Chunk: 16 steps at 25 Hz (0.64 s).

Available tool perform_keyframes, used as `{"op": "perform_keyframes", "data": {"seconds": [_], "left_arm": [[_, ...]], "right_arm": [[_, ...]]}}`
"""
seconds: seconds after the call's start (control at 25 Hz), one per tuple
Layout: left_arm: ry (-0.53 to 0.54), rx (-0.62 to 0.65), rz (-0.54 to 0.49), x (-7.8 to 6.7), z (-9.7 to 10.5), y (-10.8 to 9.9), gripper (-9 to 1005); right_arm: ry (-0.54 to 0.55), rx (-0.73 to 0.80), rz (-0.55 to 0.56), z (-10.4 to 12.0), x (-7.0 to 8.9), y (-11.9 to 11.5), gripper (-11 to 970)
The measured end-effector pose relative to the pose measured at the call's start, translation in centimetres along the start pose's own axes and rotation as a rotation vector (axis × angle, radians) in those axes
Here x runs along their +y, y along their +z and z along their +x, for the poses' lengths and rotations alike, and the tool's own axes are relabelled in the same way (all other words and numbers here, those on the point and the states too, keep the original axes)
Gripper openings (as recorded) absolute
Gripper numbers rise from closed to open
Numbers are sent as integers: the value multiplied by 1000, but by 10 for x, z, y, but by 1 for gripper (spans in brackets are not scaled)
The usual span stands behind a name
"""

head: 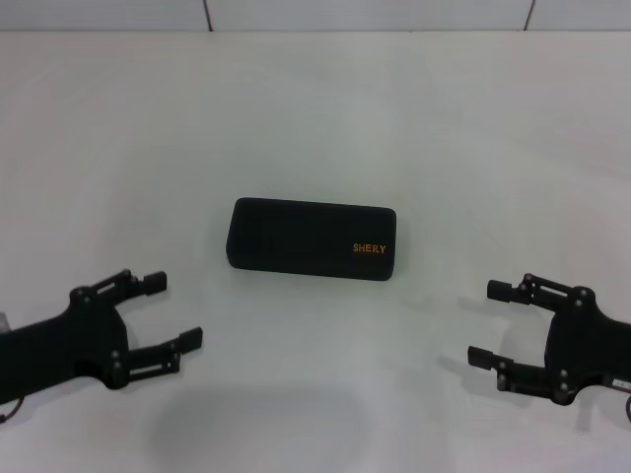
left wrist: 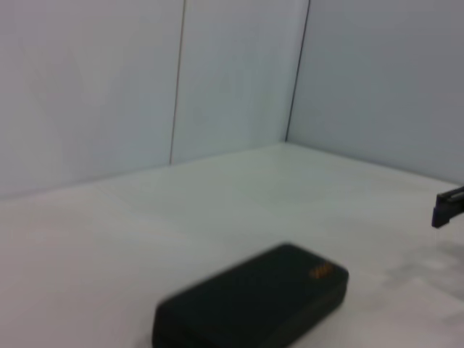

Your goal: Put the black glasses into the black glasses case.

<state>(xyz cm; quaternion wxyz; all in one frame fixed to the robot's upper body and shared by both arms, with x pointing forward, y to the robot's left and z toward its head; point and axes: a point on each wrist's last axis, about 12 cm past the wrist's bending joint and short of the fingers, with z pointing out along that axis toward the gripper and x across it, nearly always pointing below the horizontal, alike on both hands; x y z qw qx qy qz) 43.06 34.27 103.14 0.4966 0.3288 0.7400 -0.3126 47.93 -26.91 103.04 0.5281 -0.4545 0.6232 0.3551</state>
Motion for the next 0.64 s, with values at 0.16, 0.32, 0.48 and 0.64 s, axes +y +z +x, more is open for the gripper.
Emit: {"op": "perform_keyframes", "data": {"seconds": [0.16,0.32,0.48,0.64], "left_arm": [[-6,14,5,-5,7,0,881],[-2,9,10,-7,7,1,883],[-4,7,14,-7,7,1,880],[-4,-5,28,-9,5,2,879]], "right_arm": [[-1,4,12,5,4,1,751],[-2,-4,31,4,2,2,751],[-2,-13,45,3,0,2,751],[-4,-9,48,3,-1,1,751]]}}
